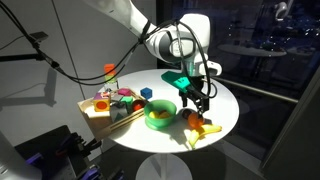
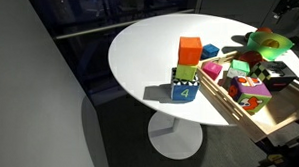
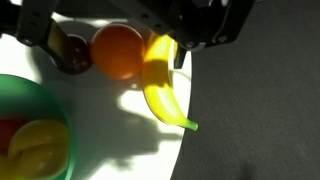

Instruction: Pick up the orange toy from the table and put it in the green bowl

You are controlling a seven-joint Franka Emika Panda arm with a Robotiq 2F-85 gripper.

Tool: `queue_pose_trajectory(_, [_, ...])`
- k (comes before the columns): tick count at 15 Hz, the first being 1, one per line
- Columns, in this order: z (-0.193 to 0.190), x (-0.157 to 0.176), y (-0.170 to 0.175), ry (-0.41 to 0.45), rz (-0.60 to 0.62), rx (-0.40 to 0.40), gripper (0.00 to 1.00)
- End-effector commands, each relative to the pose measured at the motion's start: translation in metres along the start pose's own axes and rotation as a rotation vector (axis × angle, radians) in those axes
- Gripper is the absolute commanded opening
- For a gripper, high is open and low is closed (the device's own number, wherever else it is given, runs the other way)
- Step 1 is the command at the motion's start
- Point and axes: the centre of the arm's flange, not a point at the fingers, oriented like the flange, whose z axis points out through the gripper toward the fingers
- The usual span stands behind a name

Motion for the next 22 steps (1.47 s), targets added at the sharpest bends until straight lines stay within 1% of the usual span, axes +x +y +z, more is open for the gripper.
queue_pose_trajectory(1, [0.013,0.015,0.003,0.028,0.010,-0.018,1.00])
queue_pose_trajectory(9, [0.038,0.026,0.003,0.065,-0.002,-0.027,1.00])
queue_pose_trajectory(22, [0.050,0.037,-0.008,0.102,-0.021,-0.003,1.00])
